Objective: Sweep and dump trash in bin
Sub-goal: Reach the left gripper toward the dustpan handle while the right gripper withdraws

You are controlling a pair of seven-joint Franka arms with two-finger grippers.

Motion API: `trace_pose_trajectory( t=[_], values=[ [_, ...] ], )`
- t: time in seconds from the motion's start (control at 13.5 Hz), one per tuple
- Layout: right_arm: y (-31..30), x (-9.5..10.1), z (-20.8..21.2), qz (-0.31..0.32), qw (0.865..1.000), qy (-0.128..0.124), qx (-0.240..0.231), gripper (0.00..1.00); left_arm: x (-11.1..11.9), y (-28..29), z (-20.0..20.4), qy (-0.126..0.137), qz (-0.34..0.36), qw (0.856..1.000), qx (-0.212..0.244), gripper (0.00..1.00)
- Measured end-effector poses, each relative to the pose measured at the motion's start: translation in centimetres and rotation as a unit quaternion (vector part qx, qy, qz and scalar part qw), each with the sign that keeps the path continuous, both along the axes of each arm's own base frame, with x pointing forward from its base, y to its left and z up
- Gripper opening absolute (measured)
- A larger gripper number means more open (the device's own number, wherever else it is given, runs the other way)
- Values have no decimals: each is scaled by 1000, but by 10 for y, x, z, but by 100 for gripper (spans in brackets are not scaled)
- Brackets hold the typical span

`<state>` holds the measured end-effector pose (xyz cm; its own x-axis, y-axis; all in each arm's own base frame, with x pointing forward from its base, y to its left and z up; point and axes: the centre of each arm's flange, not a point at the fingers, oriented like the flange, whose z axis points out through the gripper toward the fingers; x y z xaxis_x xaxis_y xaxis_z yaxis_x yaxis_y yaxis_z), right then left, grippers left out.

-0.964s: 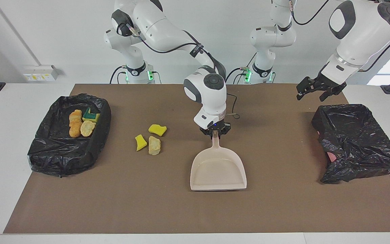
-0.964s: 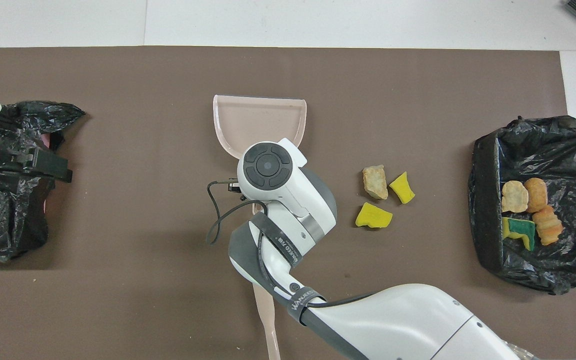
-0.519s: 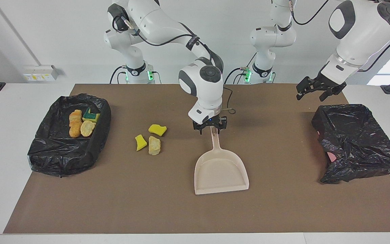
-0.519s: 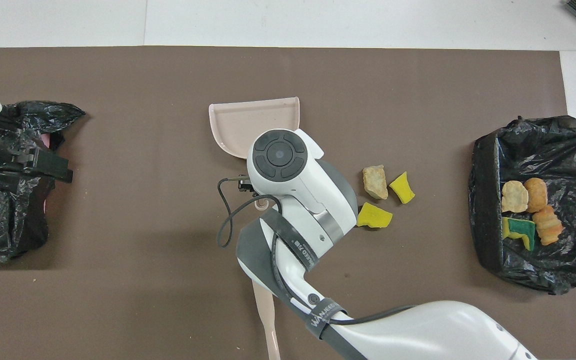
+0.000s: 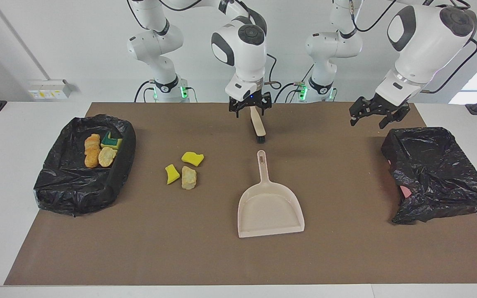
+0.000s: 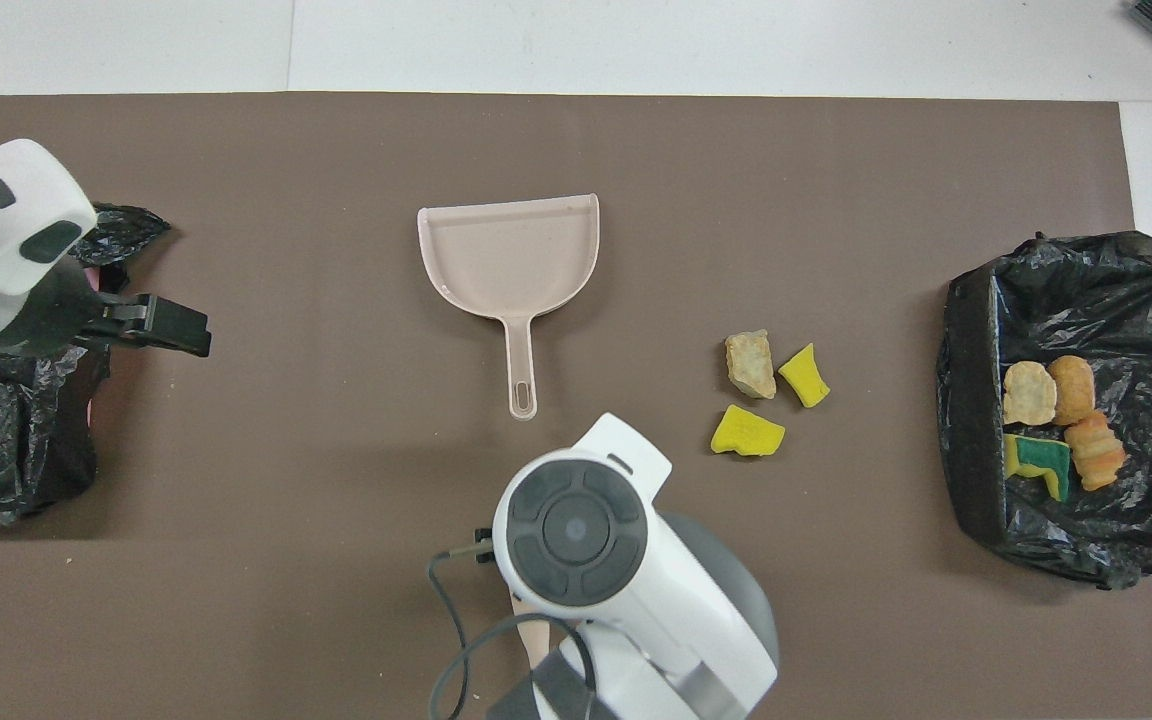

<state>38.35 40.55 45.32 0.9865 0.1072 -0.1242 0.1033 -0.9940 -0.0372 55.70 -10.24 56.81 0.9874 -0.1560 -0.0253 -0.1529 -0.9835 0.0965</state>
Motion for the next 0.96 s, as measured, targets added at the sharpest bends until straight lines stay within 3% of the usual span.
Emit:
trace_pose_trajectory(
  t=[0.22,0.52,0.59,0.82,0.96],
  values=[
    [3,-69,-25,28,999,20,-2,100,14,-51,-32,-18,6,1000,-4,100],
    [-1,-130,-65,36,999,33,17,100,25,-119,-77,-35,-8,999,-11,100],
    [-3,-138,-74,40,999,30,18,100,26,-133,-88,-40,-8,999,-13,100],
    [-2,-138,-91,36,999,11,33,100,25,-176,-118,-45,8,999,-19,100],
    [3,-145,-105,42,999,13,32,100,17,-207,-138,-39,12,999,-18,100]
  ],
)
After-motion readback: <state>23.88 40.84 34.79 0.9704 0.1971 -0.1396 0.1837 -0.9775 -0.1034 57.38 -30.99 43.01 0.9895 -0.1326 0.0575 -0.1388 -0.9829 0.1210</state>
